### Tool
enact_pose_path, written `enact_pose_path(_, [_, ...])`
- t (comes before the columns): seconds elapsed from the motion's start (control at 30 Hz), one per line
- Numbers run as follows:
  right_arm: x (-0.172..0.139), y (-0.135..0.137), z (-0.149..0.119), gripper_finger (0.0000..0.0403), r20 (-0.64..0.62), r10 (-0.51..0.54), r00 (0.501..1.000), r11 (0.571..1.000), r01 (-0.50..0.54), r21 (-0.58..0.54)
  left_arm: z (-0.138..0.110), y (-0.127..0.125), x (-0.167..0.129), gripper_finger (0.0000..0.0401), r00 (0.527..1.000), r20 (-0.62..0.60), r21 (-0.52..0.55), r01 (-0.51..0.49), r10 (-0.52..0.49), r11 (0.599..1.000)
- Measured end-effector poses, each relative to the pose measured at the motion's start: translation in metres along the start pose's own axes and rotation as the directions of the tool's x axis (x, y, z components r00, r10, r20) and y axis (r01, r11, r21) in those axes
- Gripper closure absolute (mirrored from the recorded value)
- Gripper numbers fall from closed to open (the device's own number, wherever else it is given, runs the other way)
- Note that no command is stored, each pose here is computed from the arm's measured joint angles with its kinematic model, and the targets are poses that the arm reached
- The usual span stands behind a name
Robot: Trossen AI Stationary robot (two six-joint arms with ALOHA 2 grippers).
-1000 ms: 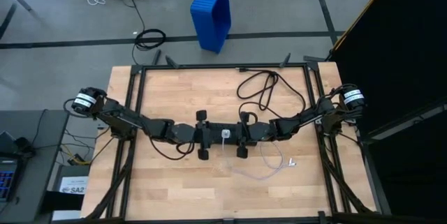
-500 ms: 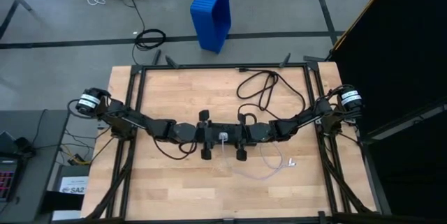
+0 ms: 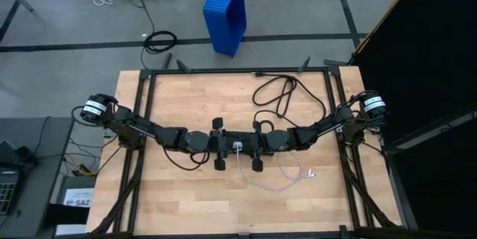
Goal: Insert USB
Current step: Remove the USB cable from the white charger adapter
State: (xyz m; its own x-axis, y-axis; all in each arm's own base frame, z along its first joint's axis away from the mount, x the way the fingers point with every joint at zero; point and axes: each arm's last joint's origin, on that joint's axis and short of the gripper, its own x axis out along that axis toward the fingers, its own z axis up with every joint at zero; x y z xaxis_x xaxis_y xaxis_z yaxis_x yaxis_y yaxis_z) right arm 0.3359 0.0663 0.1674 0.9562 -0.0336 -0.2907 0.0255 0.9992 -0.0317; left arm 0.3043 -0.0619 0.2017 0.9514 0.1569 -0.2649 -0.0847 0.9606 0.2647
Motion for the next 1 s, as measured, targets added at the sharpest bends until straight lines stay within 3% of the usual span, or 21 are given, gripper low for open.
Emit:
enact_pose_path(0.43, [0.0009, 0.006, 0.0052, 0.0292, 0.013, 0.012, 1.0, 1.0, -0.012, -0.018, 0.0015, -0.0006, -0.0002, 0.0321, 1.0, 0.013, 0.008, 0.028, -0.028, 1.0])
enact_pose_path(0.67, [0.001, 0.0058, 0.0054, 0.0292, 0.013, 0.004, 1.0, 0.999, -0.004, -0.033, 0.001, -0.0013, -0.0002, 0.0389, 0.999, 0.01, 0.031, 0.051, -0.051, 0.998])
enact_pose_path(1.0, [0.0015, 0.0034, 0.0027, 0.0292, -0.024, -0.03, 0.999, 0.998, 0.029, -0.047, 0.0008, -0.0009, 0.0003, 0.0397, 0.999, 0.016, 0.038, 0.041, -0.042, 0.998])
